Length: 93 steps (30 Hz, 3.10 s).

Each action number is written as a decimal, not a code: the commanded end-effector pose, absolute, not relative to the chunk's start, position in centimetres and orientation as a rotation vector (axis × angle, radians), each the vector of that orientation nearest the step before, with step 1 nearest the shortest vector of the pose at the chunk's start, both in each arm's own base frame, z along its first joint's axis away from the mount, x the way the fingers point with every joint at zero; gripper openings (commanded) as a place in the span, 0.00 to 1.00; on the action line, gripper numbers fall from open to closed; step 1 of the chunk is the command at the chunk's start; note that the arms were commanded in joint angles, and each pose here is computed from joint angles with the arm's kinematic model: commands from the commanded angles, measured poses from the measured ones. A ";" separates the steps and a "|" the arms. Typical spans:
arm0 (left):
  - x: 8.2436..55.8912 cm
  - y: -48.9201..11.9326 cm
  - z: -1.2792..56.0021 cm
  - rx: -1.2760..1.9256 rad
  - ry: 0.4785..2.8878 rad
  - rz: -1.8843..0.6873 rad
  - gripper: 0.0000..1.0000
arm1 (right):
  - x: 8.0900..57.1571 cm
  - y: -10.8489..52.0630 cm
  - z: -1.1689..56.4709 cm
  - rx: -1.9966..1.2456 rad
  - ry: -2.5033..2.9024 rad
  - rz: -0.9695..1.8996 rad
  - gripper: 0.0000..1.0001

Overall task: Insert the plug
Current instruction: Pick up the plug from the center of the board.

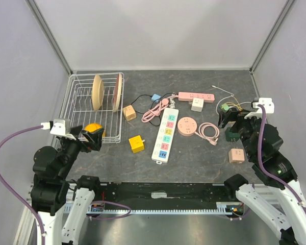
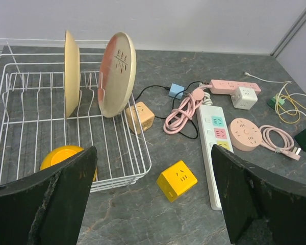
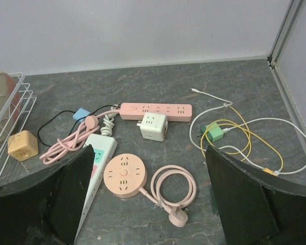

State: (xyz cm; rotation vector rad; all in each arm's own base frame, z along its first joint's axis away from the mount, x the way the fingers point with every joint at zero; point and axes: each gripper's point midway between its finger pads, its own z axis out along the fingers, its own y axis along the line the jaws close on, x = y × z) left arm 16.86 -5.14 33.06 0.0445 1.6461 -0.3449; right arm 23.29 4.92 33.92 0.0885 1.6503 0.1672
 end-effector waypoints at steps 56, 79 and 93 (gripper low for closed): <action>24.1 -19.1 18.3 0.675 2.336 -0.417 1.00 | 25.1 18.9 18.6 0.018 2.101 0.483 0.98; 24.9 -19.4 7.8 1.156 2.676 0.012 1.00 | 22.7 15.0 19.8 0.057 2.052 0.430 0.98; 24.4 -20.4 5.3 1.232 2.712 -0.021 0.93 | 22.8 15.0 19.5 0.058 2.067 0.417 0.98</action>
